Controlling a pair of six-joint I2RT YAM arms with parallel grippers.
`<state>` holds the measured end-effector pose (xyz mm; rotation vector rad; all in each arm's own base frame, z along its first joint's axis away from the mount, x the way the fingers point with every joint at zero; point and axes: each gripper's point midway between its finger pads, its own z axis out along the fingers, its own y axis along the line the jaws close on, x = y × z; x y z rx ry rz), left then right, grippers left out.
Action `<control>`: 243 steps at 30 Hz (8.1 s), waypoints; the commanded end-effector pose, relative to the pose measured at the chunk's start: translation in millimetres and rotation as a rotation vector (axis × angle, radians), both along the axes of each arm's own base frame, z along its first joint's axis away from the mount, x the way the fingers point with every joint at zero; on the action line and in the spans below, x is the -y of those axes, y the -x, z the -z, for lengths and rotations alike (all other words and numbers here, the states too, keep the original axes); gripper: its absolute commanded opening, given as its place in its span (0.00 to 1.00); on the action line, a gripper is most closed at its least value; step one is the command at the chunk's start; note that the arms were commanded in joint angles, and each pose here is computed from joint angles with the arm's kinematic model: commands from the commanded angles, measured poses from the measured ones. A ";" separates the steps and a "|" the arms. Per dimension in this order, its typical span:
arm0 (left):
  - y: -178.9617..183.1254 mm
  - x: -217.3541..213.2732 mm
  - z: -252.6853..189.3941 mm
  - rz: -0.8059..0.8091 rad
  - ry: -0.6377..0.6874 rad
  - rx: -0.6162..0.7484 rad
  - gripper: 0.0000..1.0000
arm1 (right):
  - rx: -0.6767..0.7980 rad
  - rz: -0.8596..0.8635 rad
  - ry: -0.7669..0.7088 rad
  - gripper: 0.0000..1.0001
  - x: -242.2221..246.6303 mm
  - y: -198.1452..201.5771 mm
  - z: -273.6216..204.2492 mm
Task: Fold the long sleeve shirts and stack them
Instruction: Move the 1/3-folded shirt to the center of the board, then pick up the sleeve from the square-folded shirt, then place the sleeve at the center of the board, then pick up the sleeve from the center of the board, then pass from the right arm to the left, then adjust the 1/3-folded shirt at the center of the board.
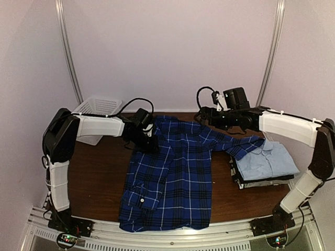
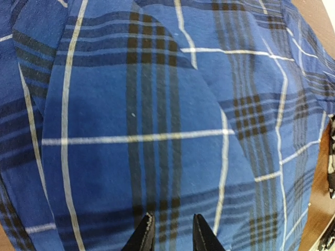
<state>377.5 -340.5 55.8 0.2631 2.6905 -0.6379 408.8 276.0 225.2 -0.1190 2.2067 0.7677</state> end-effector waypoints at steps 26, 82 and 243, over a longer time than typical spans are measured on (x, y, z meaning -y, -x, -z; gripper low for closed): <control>-79.6 -6.3 57.1 -0.061 -0.040 -0.007 0.26 | -0.122 0.588 0.155 0.97 263.7 82.0 52.3; -14.5 -54.1 -86.1 -0.049 0.052 0.141 0.27 | -0.145 -0.079 0.084 0.64 -14.3 72.3 109.7; 63.5 -52.5 2.2 -0.143 -0.109 0.068 0.00 | -0.280 0.131 0.387 0.47 62.7 30.1 172.8</control>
